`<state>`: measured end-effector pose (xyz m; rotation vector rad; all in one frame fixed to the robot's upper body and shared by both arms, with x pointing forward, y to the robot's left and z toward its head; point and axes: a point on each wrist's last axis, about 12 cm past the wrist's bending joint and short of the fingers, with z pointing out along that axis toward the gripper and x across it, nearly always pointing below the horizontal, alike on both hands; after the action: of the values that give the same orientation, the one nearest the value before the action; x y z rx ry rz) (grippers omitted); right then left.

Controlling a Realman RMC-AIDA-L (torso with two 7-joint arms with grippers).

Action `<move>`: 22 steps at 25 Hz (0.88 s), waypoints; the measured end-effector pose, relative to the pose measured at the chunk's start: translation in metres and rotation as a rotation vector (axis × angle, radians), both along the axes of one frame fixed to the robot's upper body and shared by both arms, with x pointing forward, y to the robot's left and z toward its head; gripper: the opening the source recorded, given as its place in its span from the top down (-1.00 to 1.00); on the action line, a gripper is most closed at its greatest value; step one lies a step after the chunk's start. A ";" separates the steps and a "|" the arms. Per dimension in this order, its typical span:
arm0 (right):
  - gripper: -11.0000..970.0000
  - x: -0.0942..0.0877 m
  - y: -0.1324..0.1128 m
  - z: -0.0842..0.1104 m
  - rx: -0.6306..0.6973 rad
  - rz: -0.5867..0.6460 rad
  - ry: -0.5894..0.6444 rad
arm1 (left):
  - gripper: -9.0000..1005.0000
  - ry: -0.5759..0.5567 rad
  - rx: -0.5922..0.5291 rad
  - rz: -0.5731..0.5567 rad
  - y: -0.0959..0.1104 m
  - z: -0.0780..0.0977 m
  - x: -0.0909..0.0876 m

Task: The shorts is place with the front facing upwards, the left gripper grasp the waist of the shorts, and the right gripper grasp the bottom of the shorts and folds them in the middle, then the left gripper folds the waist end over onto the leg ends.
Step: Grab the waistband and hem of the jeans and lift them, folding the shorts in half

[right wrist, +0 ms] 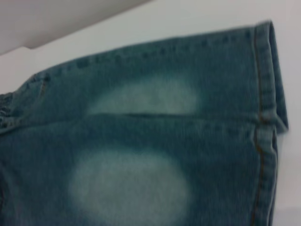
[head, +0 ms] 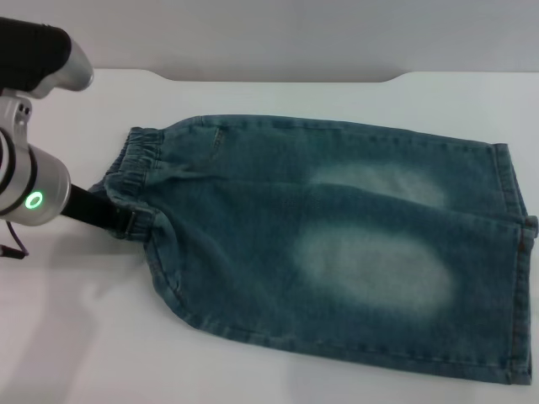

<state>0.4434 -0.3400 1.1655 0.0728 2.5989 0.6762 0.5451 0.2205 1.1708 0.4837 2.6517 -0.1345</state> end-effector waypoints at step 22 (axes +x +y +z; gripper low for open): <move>-0.02 -0.007 -0.006 -0.047 0.093 -0.052 0.142 | 0.81 0.041 0.032 -0.026 -0.001 -0.006 0.003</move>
<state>0.4365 -0.3457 1.1181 0.2246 2.6887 0.7996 0.5478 0.2196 1.1645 0.5316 2.6921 -0.1116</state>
